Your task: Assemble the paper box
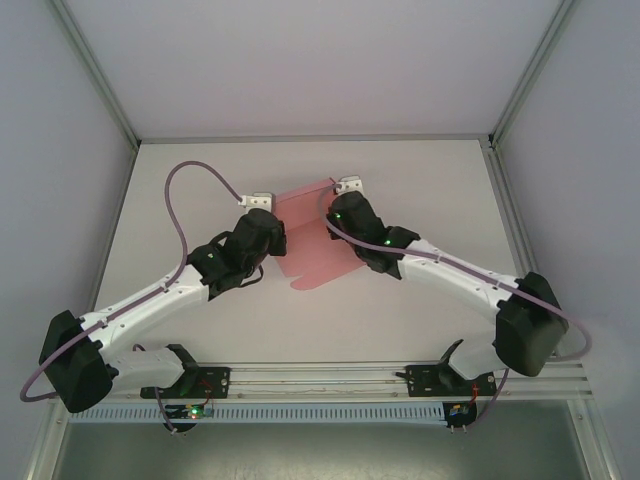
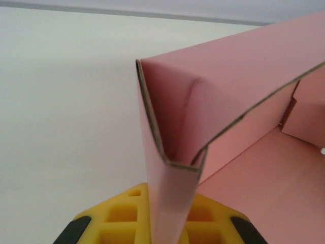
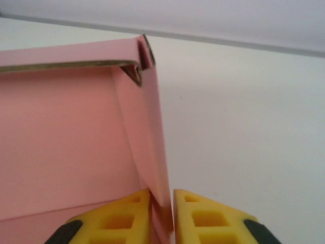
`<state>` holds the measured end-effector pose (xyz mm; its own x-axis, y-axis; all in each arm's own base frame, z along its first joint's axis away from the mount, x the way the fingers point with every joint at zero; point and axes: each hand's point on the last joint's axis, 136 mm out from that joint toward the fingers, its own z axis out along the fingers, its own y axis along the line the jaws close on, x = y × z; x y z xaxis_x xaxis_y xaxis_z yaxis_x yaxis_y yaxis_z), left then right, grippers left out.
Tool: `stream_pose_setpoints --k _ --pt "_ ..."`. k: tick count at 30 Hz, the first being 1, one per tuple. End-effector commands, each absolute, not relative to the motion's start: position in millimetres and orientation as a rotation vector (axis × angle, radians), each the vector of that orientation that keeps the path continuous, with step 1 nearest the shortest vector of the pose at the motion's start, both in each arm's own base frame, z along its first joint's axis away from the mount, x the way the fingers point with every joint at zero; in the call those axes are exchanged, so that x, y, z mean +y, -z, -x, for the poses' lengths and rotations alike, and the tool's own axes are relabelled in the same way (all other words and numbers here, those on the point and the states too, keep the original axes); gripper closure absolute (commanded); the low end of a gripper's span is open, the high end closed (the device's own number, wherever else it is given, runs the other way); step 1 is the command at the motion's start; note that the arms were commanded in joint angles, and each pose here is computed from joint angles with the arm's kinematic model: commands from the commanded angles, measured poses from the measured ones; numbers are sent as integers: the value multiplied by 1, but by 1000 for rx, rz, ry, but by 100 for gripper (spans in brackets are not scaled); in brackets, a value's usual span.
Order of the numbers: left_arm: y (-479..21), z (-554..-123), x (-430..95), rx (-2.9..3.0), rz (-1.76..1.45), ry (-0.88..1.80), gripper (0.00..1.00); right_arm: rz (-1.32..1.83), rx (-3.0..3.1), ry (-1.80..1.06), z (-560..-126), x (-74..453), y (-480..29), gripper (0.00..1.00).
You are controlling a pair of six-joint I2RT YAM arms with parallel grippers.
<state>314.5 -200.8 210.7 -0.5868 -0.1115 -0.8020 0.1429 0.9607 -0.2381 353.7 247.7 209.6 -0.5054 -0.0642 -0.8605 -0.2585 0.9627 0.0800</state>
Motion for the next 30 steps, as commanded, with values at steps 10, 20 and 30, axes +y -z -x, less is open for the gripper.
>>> stream_pose_setpoints --k 10,20,30 --pt "-231 -313 -197 2107 -10 381 100 175 2005 -322 -355 221 -236 68" --pt "-230 -306 -205 2096 -92 430 100 396 1940 -618 -343 243 -259 67" --pt "-226 -305 -210 2118 -129 431 100 430 1911 -673 -346 246 -268 66"
